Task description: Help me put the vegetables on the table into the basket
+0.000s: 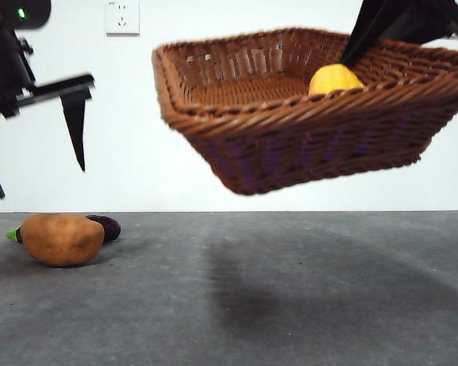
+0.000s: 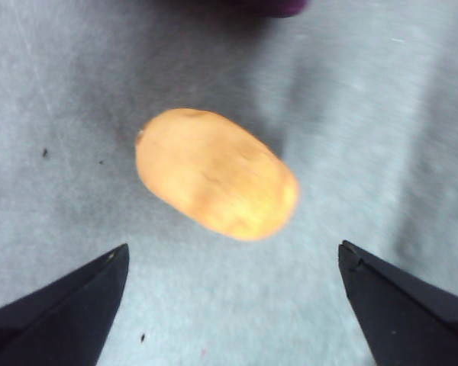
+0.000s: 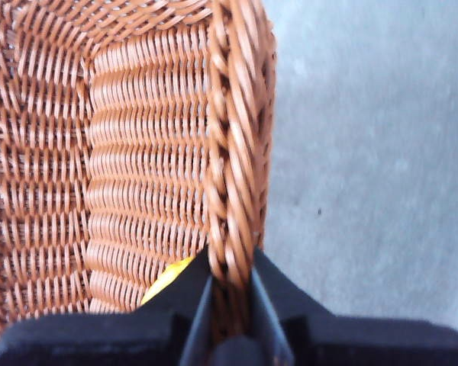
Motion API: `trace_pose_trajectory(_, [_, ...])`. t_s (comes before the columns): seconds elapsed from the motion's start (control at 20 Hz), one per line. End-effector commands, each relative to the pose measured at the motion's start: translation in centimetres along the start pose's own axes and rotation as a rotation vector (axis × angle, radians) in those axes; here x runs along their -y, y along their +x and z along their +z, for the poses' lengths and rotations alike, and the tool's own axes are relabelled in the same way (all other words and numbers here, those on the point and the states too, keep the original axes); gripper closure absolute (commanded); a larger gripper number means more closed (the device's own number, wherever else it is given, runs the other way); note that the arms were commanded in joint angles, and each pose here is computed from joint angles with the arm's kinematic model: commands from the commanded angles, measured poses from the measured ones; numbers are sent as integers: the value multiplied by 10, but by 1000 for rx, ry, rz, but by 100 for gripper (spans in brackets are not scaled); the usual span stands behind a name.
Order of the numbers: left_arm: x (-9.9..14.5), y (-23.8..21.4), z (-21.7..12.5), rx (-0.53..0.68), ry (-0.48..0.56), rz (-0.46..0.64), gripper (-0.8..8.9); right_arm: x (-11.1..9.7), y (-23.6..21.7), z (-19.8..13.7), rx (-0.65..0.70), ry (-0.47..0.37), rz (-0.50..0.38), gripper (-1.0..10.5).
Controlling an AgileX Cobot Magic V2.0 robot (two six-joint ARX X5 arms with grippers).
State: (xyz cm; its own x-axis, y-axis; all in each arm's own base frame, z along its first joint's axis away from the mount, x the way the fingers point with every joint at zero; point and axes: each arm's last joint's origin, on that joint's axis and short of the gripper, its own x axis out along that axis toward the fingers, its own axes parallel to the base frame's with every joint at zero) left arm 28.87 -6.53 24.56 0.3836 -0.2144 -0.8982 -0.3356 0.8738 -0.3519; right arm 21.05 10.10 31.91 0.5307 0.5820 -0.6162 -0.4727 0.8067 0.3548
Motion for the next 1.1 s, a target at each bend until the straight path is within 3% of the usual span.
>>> trace_pose_trajectory(0.05, [-2, 18, 4, -23, -76, 22, 349, -4, -10, -1, 32, -32, 18, 958])
trace_pose_trajectory(0.75, [-1, 55, 20, -3, -172, 4, 346, -7, -20, -3, 44, -105, 19, 958])
trace_pose_trajectory(1.1, [-5, 74, 18, -54, -182, 48, 348, -7, -20, -3, 48, -115, 19, 958])
